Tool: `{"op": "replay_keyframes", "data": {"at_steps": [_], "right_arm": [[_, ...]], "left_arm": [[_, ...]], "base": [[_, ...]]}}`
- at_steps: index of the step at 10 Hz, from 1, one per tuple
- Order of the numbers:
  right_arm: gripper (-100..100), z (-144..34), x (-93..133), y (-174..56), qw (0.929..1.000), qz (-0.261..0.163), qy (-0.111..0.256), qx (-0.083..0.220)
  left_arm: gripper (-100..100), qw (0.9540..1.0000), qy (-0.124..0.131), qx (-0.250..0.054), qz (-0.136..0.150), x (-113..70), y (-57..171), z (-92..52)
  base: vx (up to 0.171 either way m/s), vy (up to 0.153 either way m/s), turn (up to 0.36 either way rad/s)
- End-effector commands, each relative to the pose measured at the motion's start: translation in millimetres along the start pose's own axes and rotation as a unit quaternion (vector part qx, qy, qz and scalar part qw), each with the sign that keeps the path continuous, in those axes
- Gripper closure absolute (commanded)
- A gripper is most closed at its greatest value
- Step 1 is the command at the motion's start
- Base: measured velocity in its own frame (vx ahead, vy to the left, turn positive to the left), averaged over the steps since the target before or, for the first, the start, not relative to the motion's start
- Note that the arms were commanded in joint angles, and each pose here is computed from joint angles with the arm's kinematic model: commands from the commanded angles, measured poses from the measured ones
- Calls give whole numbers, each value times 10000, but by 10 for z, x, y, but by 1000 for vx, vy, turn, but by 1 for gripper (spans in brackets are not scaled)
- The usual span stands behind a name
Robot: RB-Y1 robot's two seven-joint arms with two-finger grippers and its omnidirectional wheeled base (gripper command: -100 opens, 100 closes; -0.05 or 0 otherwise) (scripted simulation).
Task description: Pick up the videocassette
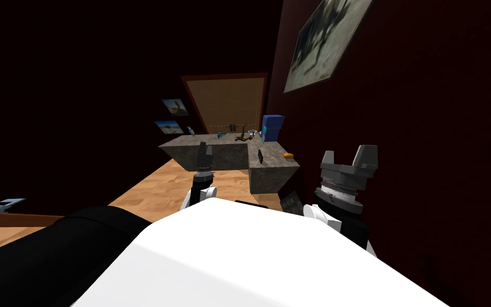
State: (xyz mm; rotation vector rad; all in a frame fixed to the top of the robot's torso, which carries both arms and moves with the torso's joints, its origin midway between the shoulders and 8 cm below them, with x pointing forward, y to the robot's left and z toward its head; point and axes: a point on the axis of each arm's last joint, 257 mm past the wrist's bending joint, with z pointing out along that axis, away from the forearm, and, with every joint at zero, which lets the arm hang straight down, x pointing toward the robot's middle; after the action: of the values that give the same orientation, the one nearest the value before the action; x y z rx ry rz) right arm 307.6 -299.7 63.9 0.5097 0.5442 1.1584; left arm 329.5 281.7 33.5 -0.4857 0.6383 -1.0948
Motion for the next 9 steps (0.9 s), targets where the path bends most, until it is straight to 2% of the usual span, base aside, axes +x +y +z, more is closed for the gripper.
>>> {"op": "replay_keyframes", "data": {"at_steps": [1, 5, 6, 7, 8, 9], "right_arm": [[-100, -69, 46, -69, 9996, 1, 269, 92], [-100, -341, 125, -300, 9942, 4, 971, 470], [-100, -340, 134, -299, 9938, 70, 1003, 473], [-100, -441, 152, -372, 9905, 80, 1230, 614], [-100, -441, 152, -372, 9904, 106, 1229, 617], [-100, -555, 165, -448, 9860, 124, 1469, 777]], "left_arm": [[0, 10000, 0, 0, 0, 0, 0, 0], [0, 10000, 0, 1, -1, 0, 0, 0], [0, 10000, 0, 1, -1, 0, 0, 0], [0, 10000, 0, 0, 0, 0, 0, 0], [0, 10000, 0, 0, -1, 0, 0, 0], [0, 10000, 0, 0, 0, 0, 0, 0]], "base": [[-10, 23, 157], [-32, 52, 202], [-29, 34, 63], [-30, 43, 149], [-24, 35, 102], [-37, 53, 220]]}}
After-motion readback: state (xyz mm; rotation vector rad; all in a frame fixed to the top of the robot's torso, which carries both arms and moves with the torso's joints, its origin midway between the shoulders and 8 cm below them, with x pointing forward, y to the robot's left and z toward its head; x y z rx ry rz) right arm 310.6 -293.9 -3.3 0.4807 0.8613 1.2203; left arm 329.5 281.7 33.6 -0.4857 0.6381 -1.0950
